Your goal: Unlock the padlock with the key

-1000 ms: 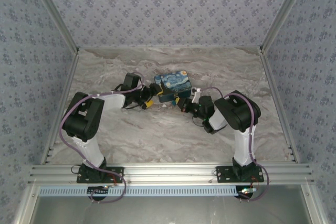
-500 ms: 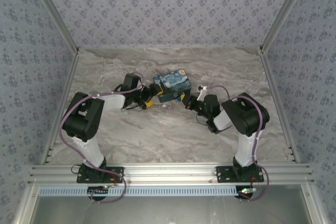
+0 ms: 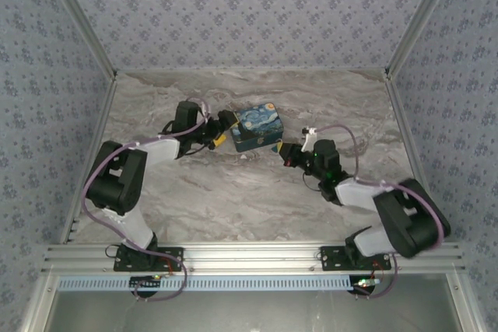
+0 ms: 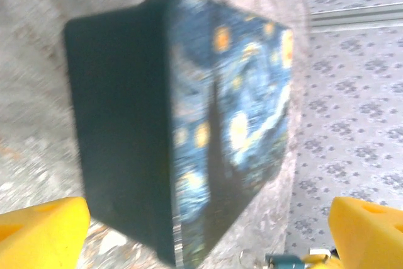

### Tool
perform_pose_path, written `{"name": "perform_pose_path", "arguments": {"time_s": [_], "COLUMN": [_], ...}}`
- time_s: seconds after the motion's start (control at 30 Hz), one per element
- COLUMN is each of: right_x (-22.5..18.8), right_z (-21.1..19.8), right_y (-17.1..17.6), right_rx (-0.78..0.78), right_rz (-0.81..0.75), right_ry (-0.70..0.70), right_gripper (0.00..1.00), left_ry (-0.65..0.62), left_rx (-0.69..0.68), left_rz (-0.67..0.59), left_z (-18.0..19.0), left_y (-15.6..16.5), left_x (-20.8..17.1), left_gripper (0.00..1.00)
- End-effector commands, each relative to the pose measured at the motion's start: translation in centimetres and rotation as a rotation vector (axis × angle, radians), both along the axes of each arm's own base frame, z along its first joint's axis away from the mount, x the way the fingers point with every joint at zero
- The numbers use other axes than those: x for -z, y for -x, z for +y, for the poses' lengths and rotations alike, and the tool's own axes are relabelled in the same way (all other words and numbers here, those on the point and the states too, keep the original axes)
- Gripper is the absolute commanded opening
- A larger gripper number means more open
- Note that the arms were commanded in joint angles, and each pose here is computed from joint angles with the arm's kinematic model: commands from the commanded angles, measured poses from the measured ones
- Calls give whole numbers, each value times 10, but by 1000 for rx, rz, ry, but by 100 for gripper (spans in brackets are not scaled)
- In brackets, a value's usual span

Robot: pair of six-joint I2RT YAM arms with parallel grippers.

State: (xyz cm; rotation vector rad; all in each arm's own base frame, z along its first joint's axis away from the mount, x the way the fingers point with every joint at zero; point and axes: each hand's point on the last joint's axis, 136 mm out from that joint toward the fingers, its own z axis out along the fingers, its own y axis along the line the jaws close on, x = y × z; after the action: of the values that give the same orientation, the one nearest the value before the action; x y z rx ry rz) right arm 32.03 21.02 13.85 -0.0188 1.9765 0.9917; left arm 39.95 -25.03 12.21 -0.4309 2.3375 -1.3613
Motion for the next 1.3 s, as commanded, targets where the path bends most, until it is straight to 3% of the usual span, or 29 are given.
{"name": "perform_pose_path", "arguments": {"time_s": [0.0, 0.23, 0.63, 0.9, 1.27], "right_x": [12, -4, 18, 45, 70], "right_z": [-16, -40, -60, -61, -53], "right_y": [21, 62, 127, 143, 149], "right_rx": [-1, -25, -55, -62, -108], "right_rz": [69, 131, 425, 563, 654], "right_ry": [153, 209, 237, 242, 261], "right_gripper": [2, 2, 2, 2, 2], "left_ry": [98, 64, -262, -383, -402], "left_rx": [14, -14, 78, 86, 76], "left_rz": [-298, -553, -854, -900, -903], "left_z": [-9, -3, 11, 26, 31], "left_y": [-24, -37, -3, 12, 16], "left_x": [-87, -134, -148, -155, -162], "left_gripper": [98, 98, 99, 99, 100]}}
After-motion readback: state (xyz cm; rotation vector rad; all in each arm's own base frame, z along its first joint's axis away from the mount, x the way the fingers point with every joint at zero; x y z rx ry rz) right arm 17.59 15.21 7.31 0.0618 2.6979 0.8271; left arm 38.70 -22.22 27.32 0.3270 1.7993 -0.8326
